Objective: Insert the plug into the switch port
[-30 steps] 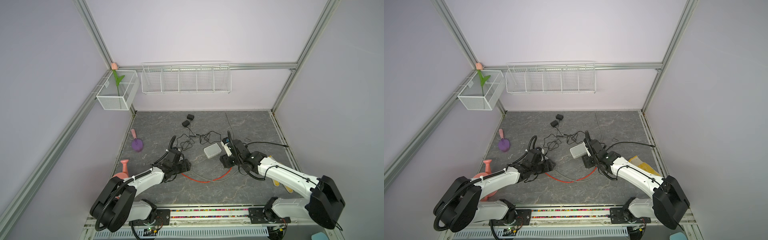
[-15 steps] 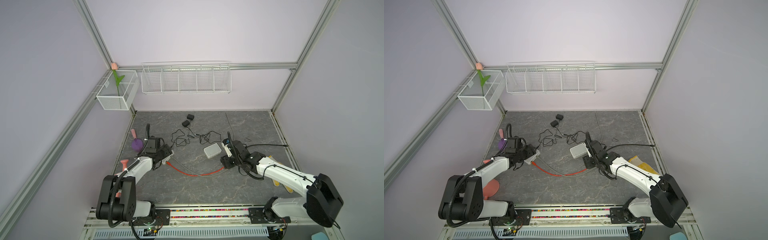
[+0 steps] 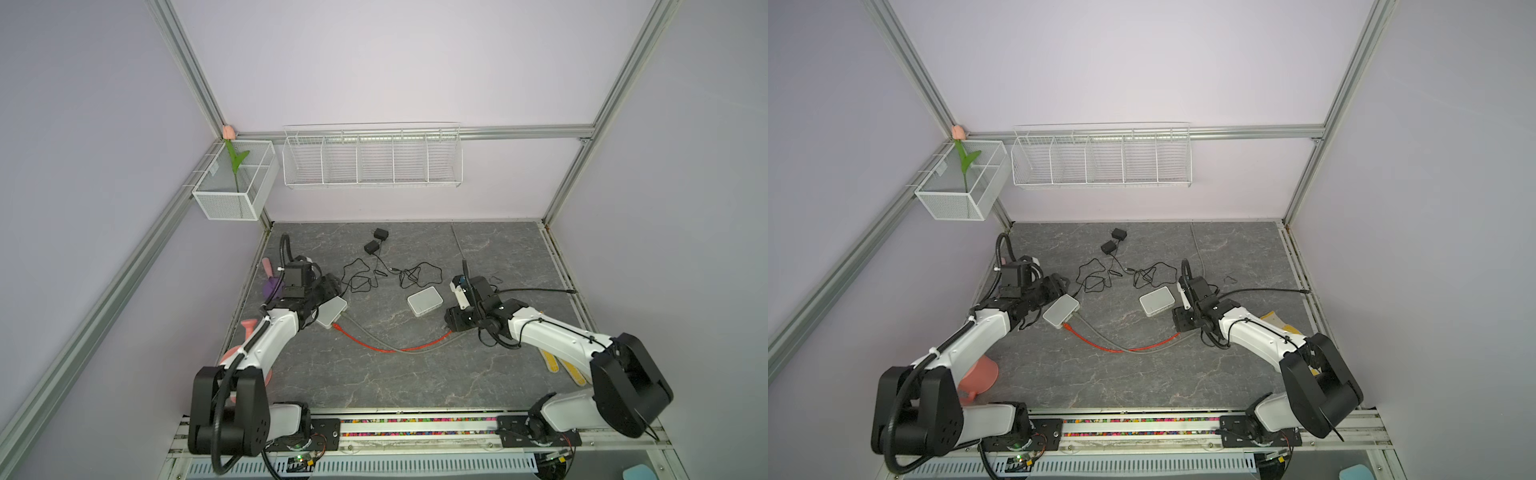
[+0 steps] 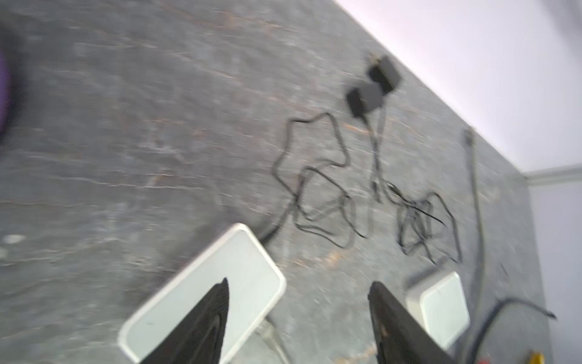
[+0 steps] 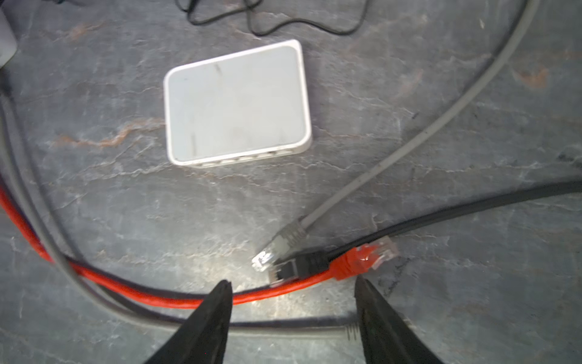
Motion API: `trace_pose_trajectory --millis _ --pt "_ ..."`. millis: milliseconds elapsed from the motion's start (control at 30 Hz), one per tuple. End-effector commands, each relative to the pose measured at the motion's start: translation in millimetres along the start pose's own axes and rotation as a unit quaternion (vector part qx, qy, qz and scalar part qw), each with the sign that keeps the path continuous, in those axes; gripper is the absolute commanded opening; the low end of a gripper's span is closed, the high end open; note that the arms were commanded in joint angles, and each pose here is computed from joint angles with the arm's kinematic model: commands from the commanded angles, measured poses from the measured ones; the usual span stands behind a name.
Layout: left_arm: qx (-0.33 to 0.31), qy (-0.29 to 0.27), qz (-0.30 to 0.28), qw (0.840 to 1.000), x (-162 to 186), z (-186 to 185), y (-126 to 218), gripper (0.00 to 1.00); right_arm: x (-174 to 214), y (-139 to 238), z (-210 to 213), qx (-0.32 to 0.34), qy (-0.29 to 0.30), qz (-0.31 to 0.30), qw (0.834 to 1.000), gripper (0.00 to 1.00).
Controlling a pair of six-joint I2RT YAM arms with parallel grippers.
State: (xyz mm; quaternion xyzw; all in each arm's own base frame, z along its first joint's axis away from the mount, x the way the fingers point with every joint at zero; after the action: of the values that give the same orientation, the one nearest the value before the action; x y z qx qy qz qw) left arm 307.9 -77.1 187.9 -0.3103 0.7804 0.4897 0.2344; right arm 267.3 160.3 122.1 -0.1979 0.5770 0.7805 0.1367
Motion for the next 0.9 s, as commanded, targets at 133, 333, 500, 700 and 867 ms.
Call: trace_pose_trajectory --millis 133,333,500,700,867 --pt "0.022 0.008 0.050 0.998 54 -3 -13 0.71 -12 -28 -18 -0.004 -0.072 0.014 0.997 0.63" --pt "0.009 0.004 0.075 0.997 63 4 -30 0.71 -17 -49 -30 0.052 -0.075 0.025 0.996 0.63" --pt "-0.003 0.006 0.090 0.996 67 10 -49 0.71 -30 -59 -36 0.097 -0.077 0.025 0.992 0.63" --pt "-0.028 0.021 0.099 0.995 64 29 -65 0.71 -36 -67 -51 0.148 -0.081 0.031 0.985 0.62" --pt "-0.048 0.038 0.091 0.994 54 53 -64 0.71 -44 -58 -62 0.157 -0.093 0.018 0.983 0.62"
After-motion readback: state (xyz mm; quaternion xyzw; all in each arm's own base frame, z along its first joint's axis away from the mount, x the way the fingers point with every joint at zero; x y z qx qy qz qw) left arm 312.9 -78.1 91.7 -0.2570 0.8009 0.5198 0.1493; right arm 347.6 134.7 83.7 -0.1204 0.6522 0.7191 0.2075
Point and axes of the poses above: each gripper's point midway between its finger pads, its own y axis back along the fingers, its own z axis along the line the jaws close on, x = y × z, the point moved 7 cm from there along y, back along the fingers, and after that the axes turned 9 degrees about -y, right-handed, at the moved point
